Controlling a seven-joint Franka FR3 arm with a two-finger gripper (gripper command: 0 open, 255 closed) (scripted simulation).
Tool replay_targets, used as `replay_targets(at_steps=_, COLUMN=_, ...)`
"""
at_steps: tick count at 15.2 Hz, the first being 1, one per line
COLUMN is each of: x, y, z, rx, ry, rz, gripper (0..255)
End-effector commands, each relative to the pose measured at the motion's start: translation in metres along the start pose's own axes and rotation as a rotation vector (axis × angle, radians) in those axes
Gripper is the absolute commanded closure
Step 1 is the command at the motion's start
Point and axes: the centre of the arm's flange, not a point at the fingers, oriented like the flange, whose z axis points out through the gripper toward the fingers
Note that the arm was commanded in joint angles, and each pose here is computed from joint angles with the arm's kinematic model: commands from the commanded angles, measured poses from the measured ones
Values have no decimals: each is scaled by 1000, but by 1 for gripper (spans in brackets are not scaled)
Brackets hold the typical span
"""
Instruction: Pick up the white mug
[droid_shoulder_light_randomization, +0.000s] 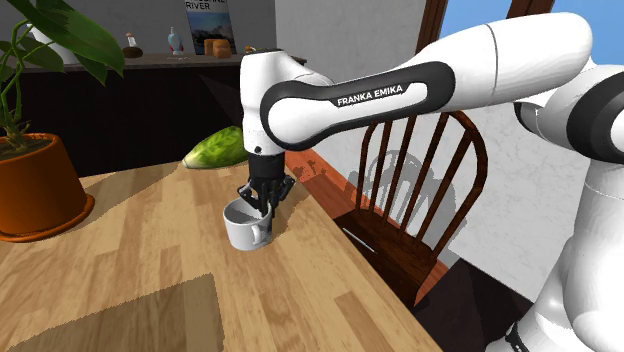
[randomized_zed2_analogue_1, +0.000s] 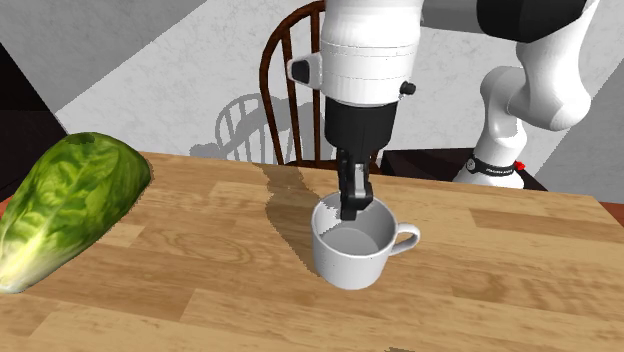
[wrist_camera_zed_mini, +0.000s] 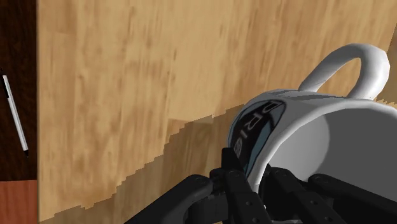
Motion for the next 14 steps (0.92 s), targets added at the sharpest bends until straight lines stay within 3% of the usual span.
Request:
replay_targets(at_steps=1, x=0, y=-1, z=-9, rx=0, ry=0, rz=0, gripper=255)
replay_targets(at_steps=14, x=0, y=-4, z=-68, rx=0, ry=0, rz=0, gripper=255)
